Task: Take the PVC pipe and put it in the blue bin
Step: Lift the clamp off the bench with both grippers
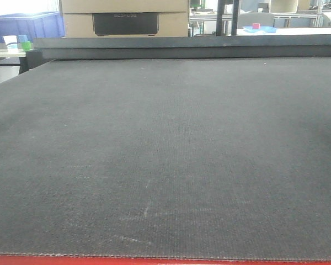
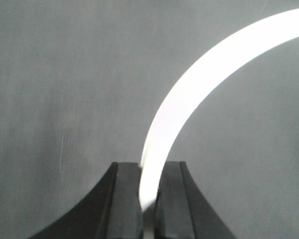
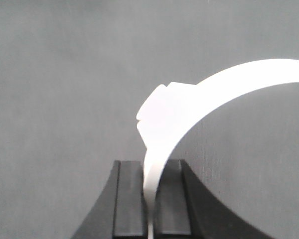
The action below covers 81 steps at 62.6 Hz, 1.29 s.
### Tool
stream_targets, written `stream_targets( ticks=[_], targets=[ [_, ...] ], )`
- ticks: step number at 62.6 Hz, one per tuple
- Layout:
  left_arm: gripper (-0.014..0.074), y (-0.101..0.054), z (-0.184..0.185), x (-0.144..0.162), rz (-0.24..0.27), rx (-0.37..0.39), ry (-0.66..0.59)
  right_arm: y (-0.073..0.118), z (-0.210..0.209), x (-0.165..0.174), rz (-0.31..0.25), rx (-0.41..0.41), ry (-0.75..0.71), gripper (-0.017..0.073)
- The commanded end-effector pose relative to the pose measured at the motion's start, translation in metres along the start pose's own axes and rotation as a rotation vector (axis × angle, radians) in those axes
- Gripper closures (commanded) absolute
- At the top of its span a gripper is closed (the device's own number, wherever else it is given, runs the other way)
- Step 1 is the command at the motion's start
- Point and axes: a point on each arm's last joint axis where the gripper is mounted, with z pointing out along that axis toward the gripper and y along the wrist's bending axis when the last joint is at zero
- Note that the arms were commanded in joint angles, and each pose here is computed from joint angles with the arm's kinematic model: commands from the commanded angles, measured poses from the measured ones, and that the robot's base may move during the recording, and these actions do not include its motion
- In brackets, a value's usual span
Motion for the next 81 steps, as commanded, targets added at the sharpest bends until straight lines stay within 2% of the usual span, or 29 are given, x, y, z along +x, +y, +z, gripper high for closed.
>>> stream_targets(
  ticks=[1, 12, 20, 37, 43, 52, 66, 76, 81],
  targets=[
    [0.0704, -0.002, -0.012, -0.004, 0.001, 0.025, -0.115, -0.001, -0.011, 0.007, -0.023, -0.001, -0.130, 0.0727],
    [0.0704, 0.003, -0.024, 0.012, 0.016, 0.043, -0.303, -0.003, -0.034, 0.029, -0.024, -0.012, -0.332, 0.0727],
    [0.0704, 0.007, -0.036, 0.030, 0.015, 0.060, -0.413, -0.005, -0.049, 0.050, -0.027, -0.015, -0.409, 0.0727],
    [0.0704, 0.015, -0.038, 0.070, 0.021, 0.044, -0.349, -0.007, -0.066, 0.081, -0.029, -0.022, -0.492, 0.0727],
    [0.0704, 0.015, -0.041, 0.072, 0.021, 0.045, -0.351, -0.007, -0.067, 0.080, -0.030, -0.023, -0.506, 0.0727],
    [0.0704, 0.014, -0.043, 0.064, 0.022, 0.059, -0.437, -0.007, -0.069, 0.076, -0.029, -0.025, -0.560, 0.0727],
    [0.0704, 0.013, -0.045, 0.061, 0.022, 0.066, -0.473, -0.007, -0.068, 0.077, -0.029, -0.024, -0.539, 0.0727],
    [0.0704, 0.013, -0.045, 0.061, 0.022, 0.066, -0.473, -0.007, -0.060, 0.088, -0.016, -0.029, -0.415, 0.0727],
    [0.0704, 0.013, -0.045, 0.061, 0.022, 0.066, -0.473, -0.007, -0.059, 0.090, -0.015, -0.030, -0.399, 0.0727]
  ],
)
